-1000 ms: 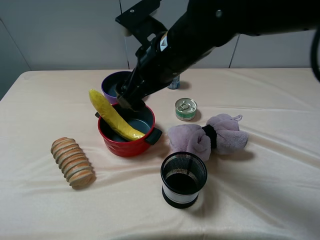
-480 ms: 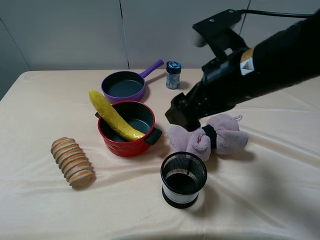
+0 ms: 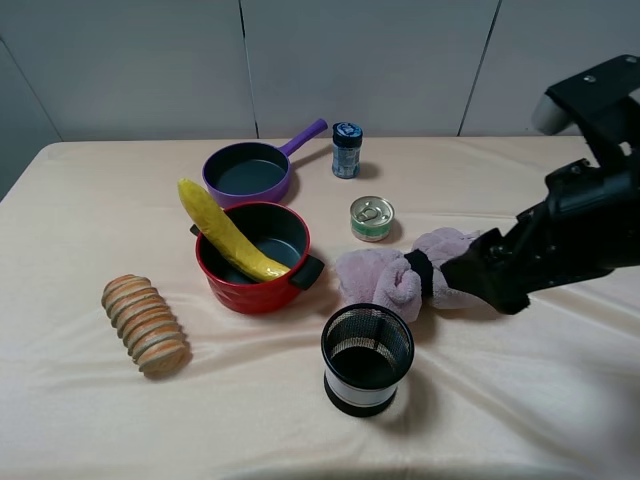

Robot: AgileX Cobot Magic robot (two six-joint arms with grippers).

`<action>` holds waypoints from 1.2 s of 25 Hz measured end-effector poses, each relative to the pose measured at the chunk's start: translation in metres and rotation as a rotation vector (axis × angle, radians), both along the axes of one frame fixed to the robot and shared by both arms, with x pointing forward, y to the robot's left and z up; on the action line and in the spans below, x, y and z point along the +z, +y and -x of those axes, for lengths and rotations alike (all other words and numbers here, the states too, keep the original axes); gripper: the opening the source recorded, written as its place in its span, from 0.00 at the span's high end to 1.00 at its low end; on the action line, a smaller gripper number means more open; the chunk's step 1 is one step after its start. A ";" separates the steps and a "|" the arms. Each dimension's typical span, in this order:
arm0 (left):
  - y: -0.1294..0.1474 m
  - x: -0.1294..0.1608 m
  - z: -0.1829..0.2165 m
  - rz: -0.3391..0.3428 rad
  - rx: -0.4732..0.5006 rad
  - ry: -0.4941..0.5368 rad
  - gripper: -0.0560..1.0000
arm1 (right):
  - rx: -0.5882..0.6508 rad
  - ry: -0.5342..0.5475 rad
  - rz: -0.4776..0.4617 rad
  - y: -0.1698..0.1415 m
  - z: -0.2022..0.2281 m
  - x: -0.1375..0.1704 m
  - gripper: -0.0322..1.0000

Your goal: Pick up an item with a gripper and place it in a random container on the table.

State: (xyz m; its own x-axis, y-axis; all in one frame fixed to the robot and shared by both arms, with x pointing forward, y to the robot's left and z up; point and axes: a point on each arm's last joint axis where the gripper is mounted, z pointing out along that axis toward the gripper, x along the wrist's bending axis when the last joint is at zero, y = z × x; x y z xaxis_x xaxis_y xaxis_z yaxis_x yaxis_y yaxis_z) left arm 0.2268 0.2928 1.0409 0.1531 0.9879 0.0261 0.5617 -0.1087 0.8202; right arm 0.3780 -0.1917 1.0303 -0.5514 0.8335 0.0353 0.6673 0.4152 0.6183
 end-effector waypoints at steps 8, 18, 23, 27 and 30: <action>0.000 0.000 0.000 0.000 0.000 0.000 0.01 | -0.130 -0.045 -0.024 -0.037 0.022 0.016 0.30; 0.000 0.000 0.000 0.000 0.000 0.000 0.01 | -0.289 -0.197 -0.109 -0.078 0.061 0.019 0.30; 0.000 0.000 0.000 0.000 0.000 0.000 0.01 | -0.329 -0.262 -0.145 -0.085 0.071 0.025 0.30; 0.000 0.000 0.000 0.000 0.000 0.000 0.01 | -0.341 -0.284 -0.157 -0.088 0.075 0.027 0.30; 0.000 0.000 0.000 0.000 0.000 0.000 0.01 | -0.342 -0.312 -0.173 -0.090 0.080 0.029 0.30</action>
